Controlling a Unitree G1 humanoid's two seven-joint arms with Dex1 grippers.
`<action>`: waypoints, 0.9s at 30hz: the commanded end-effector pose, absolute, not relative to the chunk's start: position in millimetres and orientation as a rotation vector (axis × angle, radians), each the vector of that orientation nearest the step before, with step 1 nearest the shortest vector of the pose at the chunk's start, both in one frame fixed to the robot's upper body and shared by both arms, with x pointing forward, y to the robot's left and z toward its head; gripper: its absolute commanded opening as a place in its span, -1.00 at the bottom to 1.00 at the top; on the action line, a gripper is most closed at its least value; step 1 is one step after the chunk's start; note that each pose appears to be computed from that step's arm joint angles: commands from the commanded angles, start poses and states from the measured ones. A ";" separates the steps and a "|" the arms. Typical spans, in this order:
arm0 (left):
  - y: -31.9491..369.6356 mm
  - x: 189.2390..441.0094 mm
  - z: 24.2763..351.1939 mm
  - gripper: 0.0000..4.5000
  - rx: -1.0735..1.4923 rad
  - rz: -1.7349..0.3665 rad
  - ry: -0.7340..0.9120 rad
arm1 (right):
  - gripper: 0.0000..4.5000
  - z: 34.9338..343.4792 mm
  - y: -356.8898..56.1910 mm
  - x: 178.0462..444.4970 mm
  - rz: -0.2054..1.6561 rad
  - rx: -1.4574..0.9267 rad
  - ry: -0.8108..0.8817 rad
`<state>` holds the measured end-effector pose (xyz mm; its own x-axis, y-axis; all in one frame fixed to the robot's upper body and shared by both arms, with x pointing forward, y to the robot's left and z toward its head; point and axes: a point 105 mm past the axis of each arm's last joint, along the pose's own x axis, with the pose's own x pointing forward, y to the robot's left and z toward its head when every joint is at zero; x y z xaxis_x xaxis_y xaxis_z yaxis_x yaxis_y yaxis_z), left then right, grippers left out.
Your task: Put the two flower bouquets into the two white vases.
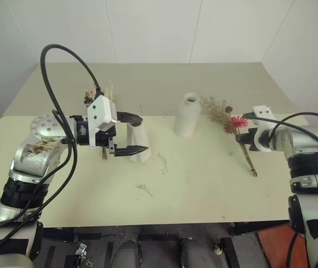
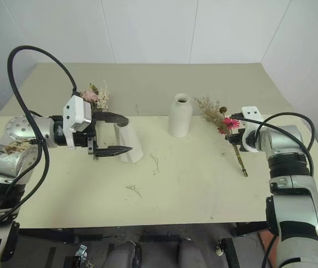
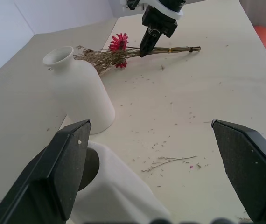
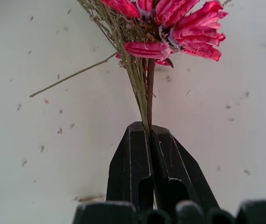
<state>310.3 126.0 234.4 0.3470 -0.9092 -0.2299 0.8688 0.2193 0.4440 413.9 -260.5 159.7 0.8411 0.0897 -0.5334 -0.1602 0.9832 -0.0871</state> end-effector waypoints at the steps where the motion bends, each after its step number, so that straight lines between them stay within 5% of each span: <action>1: 133.3 308.3 247.4 1.00 0.579 -1.195 -0.128 | -0.99 261.4 -260.4 427.4 0.017 -0.186 0.057; 5: 137.9 310.2 249.6 1.00 0.579 -1.179 -0.128 | -0.99 354.4 -239.8 413.6 -0.034 -0.082 -0.502; 10: 144.1 312.6 252.2 1.00 0.575 -1.147 -0.128 | -0.99 383.1 -213.1 402.4 0.152 0.306 -0.750; 27: 182.9 303.8 252.2 1.00 0.570 -0.970 -0.070 | -0.99 355.4 -131.0 427.7 0.394 0.356 -0.766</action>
